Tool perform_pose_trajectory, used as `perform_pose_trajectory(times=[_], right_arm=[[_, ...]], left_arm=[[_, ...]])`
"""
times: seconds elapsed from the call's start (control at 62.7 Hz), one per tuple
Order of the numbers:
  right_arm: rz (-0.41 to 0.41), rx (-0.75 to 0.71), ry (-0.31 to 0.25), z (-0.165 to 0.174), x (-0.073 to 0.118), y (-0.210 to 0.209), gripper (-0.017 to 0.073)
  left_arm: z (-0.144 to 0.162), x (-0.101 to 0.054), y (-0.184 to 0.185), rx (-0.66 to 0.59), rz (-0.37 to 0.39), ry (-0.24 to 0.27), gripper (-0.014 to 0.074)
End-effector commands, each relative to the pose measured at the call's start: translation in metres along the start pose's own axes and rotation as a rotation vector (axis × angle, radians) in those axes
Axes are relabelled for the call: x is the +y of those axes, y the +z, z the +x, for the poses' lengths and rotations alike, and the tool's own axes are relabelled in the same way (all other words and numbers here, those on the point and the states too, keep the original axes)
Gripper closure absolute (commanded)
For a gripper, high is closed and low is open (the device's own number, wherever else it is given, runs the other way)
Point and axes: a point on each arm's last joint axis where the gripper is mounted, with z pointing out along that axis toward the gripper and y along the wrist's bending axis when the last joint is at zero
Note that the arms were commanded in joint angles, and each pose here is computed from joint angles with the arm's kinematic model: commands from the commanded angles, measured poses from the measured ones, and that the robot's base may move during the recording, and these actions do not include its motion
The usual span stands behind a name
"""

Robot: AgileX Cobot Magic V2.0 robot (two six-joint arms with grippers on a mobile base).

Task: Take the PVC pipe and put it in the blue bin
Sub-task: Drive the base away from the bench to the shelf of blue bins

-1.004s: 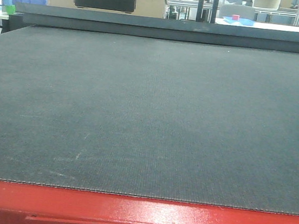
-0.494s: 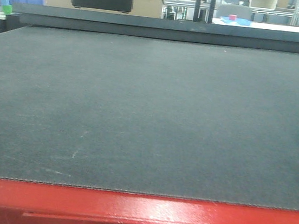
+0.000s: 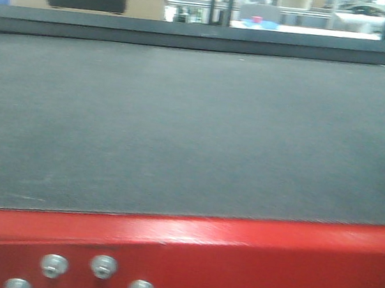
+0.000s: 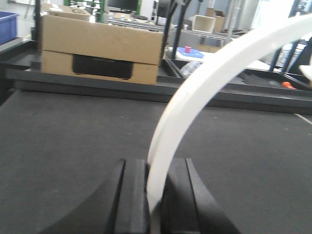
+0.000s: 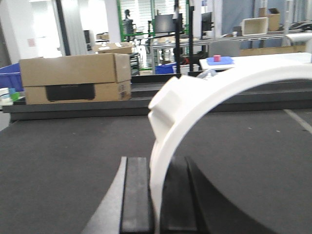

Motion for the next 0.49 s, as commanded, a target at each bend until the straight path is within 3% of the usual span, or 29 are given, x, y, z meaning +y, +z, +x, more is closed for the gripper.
perform_pose_trajectory(times=[0.0,0.478], right_arm=[[-0.006,-0.034,-0.009,-0.0031,0.0005,-0.0017,0.0728],[-0.006,-0.034,-0.009,-0.0031,0.0005,-0.0017,0.0728]], left_arm=[[-0.0024,-0.0002,-0.0009,-0.029,0.003,-0.016,0.0704],[-0.0024,-0.0002,-0.0009,-0.029,0.003,-0.016,0.0704]])
